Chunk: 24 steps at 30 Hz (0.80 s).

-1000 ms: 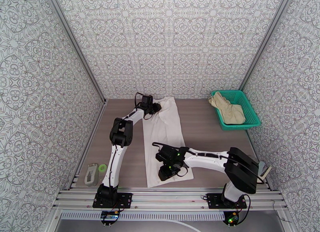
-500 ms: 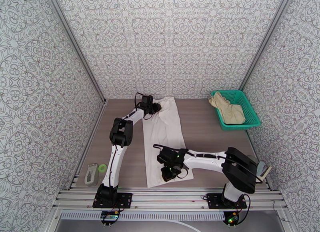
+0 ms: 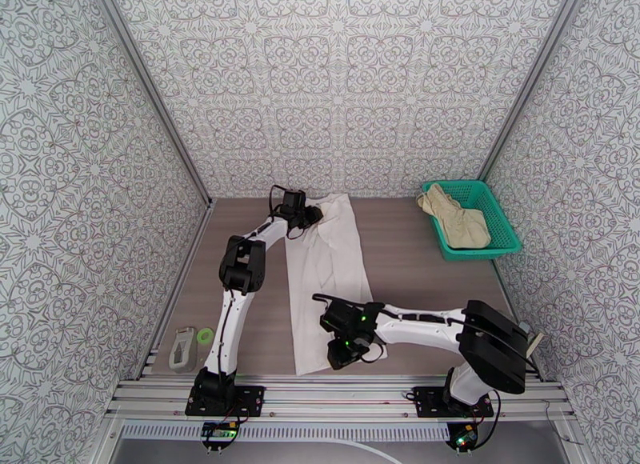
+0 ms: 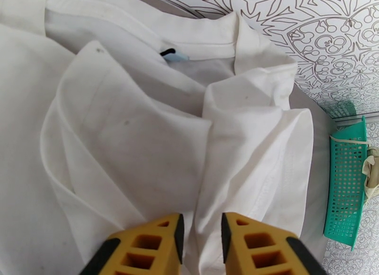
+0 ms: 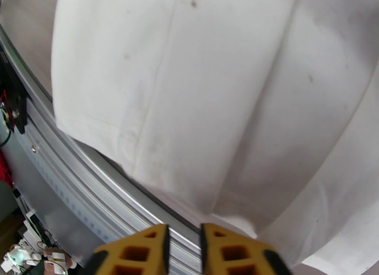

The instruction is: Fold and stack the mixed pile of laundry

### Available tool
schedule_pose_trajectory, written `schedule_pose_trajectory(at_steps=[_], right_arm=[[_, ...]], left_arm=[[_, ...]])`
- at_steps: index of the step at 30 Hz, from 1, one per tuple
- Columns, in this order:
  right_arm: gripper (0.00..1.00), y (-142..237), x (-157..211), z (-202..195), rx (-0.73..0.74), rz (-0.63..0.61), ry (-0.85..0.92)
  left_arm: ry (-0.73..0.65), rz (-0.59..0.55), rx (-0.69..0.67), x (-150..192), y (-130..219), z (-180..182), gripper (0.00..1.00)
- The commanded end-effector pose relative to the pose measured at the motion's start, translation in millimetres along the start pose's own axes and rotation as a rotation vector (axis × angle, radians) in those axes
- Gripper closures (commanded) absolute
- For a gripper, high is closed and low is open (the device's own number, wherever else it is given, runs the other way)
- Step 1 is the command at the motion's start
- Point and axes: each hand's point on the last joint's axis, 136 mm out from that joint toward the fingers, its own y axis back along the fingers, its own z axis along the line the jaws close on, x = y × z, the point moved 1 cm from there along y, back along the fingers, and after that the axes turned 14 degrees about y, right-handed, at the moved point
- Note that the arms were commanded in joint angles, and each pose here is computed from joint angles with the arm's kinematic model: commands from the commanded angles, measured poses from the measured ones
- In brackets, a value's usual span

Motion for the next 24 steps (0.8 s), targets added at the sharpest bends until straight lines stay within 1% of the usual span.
schedule_pose_trajectory(at_steps=[1,4,7,9,12,14,16,19,21,24], right_arm=[[0.67,7,8,-4,0.038,0.010,-0.003],[0.62,32,-1,6,0.035,-0.052,0.015],[0.60,56,-8,6,0.057,-0.104,0.025],[0.58,72,-9,-5,0.090,-0.126,-0.002],[0.55,90,-8,-26,0.113,-0.157,-0.056],[0.52,100,-6,-43,0.123,-0.175,-0.105],[0.51,106,-3,-62,0.116,-0.185,-0.169],[0.51,111,1,-85,0.080,-0.208,-0.249],[0.50,113,4,-96,0.057,-0.218,-0.285],[0.50,107,16,-112,0.018,-0.209,-0.358]], left_arm=[[0.030,0.058,-0.097,14,-8,44,0.67],[0.010,0.060,-0.087,14,-1,32,0.64],[-0.029,0.041,-0.063,6,14,10,0.62],[-0.053,0.028,-0.052,1,28,-7,0.61],[-0.097,0.011,-0.045,-3,52,-35,0.54],[-0.137,-0.012,-0.050,-4,71,-54,0.52],[-0.163,-0.014,-0.076,3,87,-62,0.50],[-0.195,-0.039,-0.119,19,123,-74,0.49],[-0.191,-0.056,-0.160,39,147,-66,0.49],[-0.156,-0.054,-0.199,90,193,-43,0.49]])
